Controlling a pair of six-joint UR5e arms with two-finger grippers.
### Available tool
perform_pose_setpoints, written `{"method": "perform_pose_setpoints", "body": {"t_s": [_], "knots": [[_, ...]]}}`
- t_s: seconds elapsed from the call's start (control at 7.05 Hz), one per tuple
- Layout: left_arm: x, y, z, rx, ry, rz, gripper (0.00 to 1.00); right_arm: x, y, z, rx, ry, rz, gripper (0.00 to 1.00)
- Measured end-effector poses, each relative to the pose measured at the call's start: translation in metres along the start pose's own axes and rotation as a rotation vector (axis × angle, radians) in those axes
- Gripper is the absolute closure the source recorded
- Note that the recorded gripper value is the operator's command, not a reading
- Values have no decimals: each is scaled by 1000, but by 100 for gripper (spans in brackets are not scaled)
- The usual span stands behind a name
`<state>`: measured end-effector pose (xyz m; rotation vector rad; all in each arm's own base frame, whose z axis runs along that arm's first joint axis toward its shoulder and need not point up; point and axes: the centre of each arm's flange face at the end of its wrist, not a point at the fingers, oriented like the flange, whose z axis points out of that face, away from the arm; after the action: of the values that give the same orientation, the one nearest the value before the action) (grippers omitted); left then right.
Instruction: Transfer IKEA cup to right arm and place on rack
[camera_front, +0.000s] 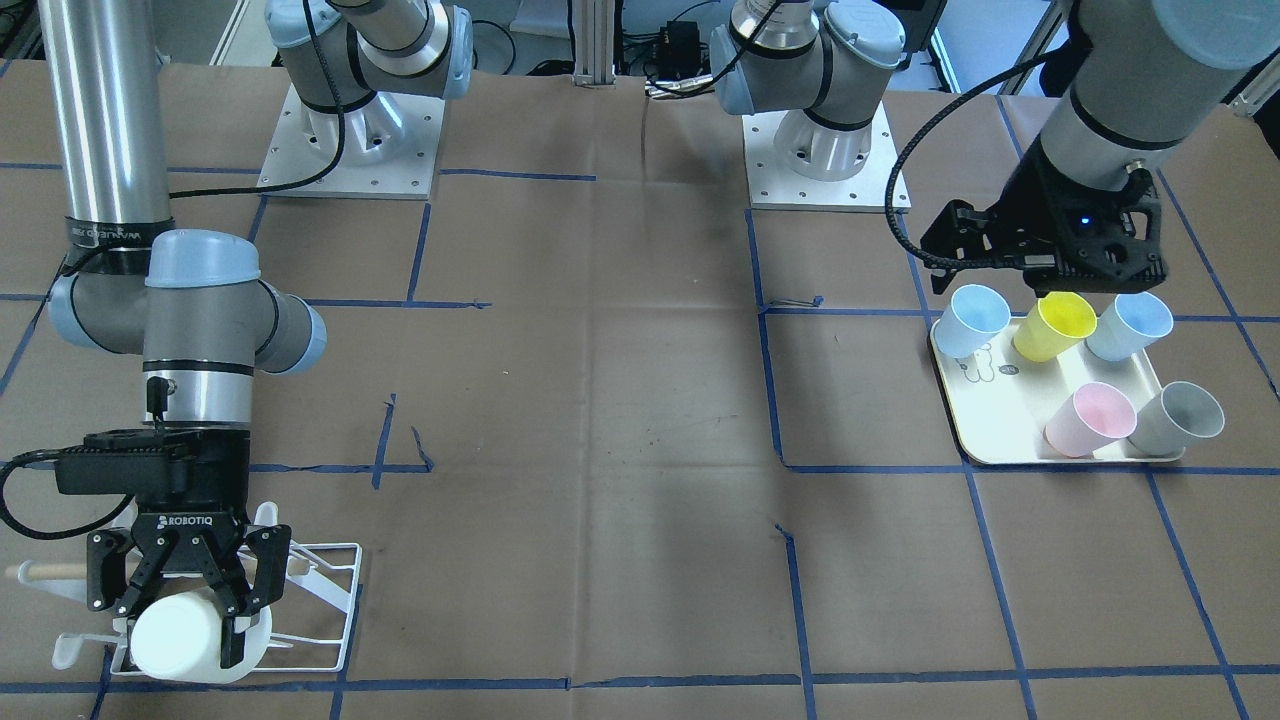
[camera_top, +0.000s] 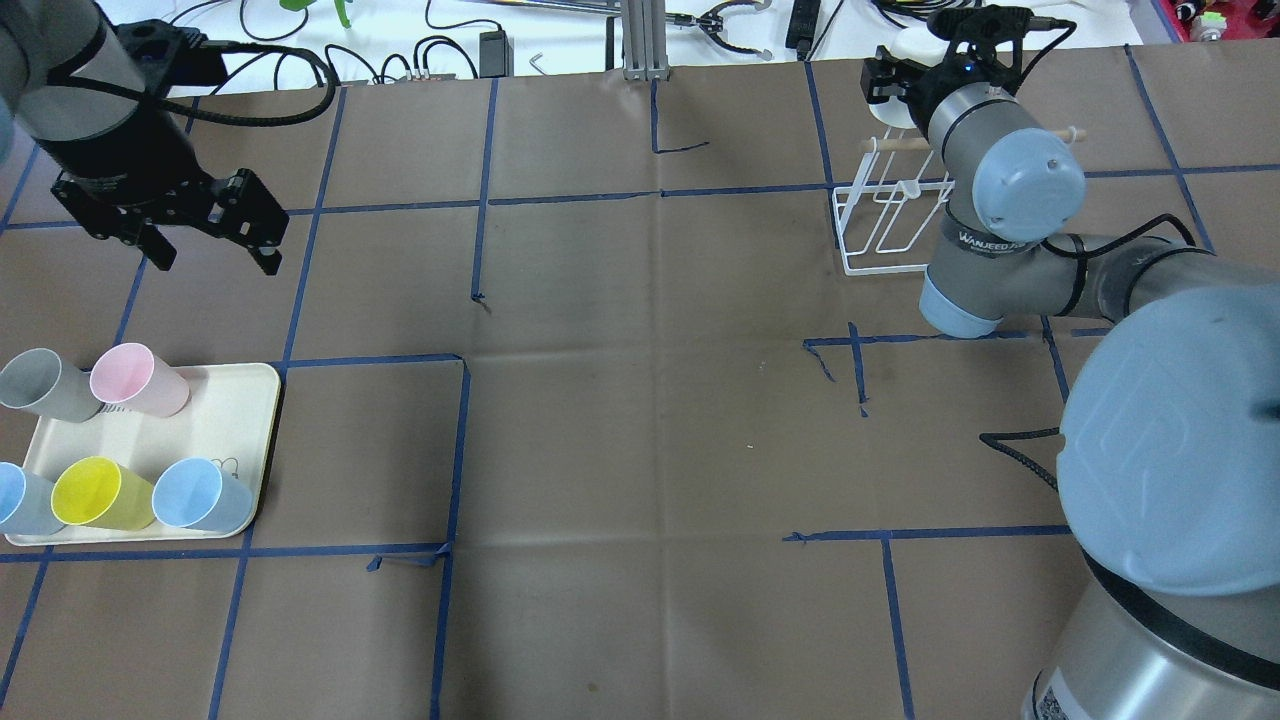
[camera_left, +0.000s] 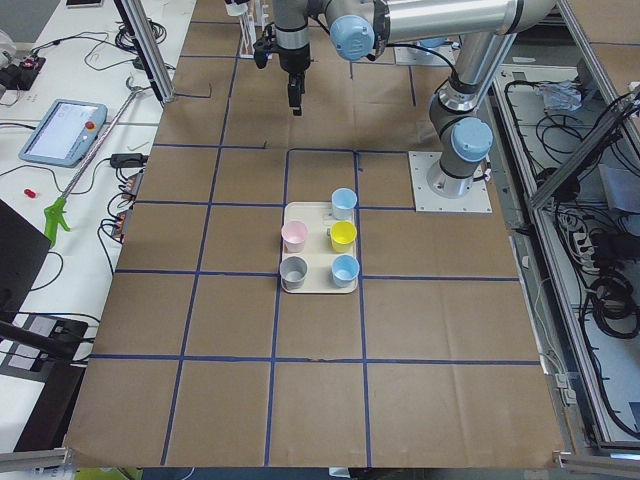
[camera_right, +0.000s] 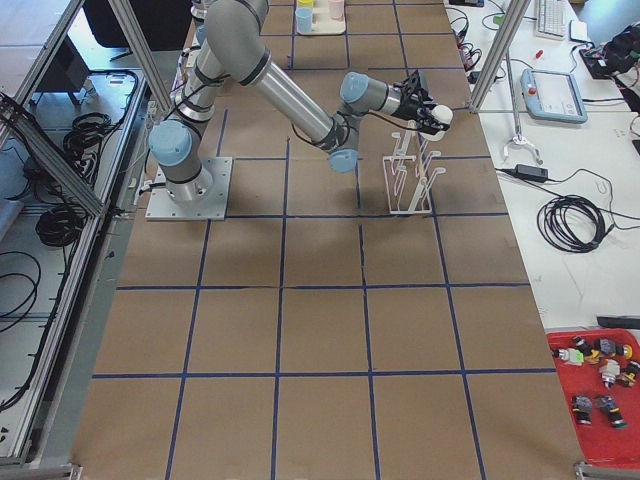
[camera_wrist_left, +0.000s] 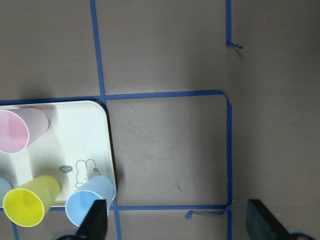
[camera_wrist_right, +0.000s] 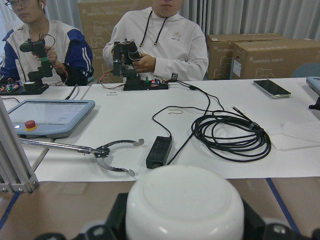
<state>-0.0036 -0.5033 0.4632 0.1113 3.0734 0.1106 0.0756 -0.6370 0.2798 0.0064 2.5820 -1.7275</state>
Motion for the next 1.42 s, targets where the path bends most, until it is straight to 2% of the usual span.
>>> {"method": "perform_pose_setpoints", "body": {"t_s": [0.14, 0.28, 0.71, 1.13, 1.42], "knots": [[-26, 15, 10, -10, 5, 10, 3, 0, 5, 3, -4, 0, 2, 21], [-47, 33, 21, -9, 8, 24, 3, 0, 7, 4, -3, 0, 3, 1], [-92, 87, 70, -6, 23, 14, 3, 1, 7, 5, -2, 2, 3, 0], [-87, 97, 105, 11, 57, 8, 3, -1, 2, 3, 5, 1, 4, 0], [-80, 99, 139, 28, 64, 8, 3, -5, -16, -11, 34, -5, 6, 0]]}}
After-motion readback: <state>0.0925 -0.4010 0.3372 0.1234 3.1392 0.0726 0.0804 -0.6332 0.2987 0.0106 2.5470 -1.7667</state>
